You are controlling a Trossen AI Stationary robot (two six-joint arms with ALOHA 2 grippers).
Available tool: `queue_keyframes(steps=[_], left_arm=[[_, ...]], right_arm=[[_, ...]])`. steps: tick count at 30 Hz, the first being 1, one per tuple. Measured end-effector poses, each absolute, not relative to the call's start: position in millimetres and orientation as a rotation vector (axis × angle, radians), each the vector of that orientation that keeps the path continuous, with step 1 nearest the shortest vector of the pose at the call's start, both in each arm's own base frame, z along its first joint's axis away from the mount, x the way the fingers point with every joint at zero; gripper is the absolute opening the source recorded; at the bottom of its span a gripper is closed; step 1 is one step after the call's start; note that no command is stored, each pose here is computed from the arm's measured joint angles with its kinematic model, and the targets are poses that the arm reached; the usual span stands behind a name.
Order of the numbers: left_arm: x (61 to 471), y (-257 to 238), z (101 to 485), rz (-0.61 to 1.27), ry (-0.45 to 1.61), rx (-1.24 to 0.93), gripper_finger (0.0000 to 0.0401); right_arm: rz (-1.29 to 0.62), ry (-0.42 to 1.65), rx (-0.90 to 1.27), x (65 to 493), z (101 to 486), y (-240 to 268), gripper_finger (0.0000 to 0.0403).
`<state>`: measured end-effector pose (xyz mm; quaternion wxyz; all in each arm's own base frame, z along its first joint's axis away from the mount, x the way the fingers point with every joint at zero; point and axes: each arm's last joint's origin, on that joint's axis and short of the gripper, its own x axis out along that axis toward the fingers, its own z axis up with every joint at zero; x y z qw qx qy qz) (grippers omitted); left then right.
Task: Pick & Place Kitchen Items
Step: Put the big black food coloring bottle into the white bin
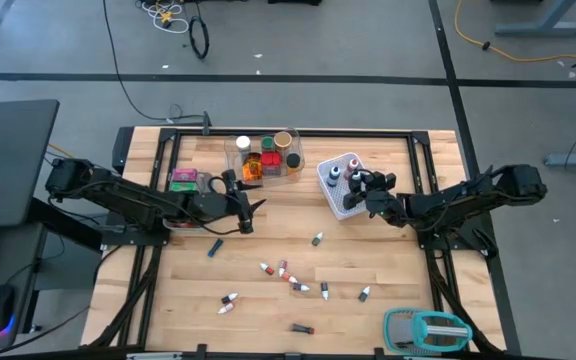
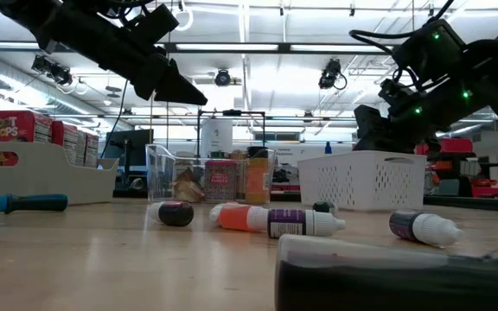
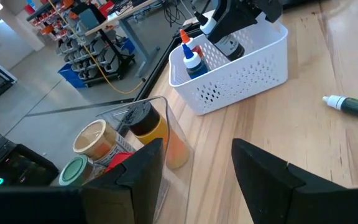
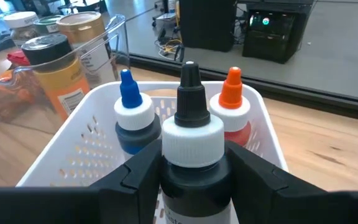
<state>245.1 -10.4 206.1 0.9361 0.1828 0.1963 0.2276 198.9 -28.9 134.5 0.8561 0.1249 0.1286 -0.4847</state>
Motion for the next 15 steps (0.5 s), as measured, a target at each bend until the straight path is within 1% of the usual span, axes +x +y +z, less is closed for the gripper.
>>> queue_keyframes(steps=[12,15], left_arm=[[245.1,-10.4,206.1,0.465,0.401,0.374,0.0201],[245.1,-10.4,206.1,0.465,0.401,0.374,0.0201]], right_arm=[[-1.019,0.277,0.255,198.6,134.1,-28.9,0.0163],[-1.016,0.289,0.235,198.6,134.1,-28.9,0.0168]])
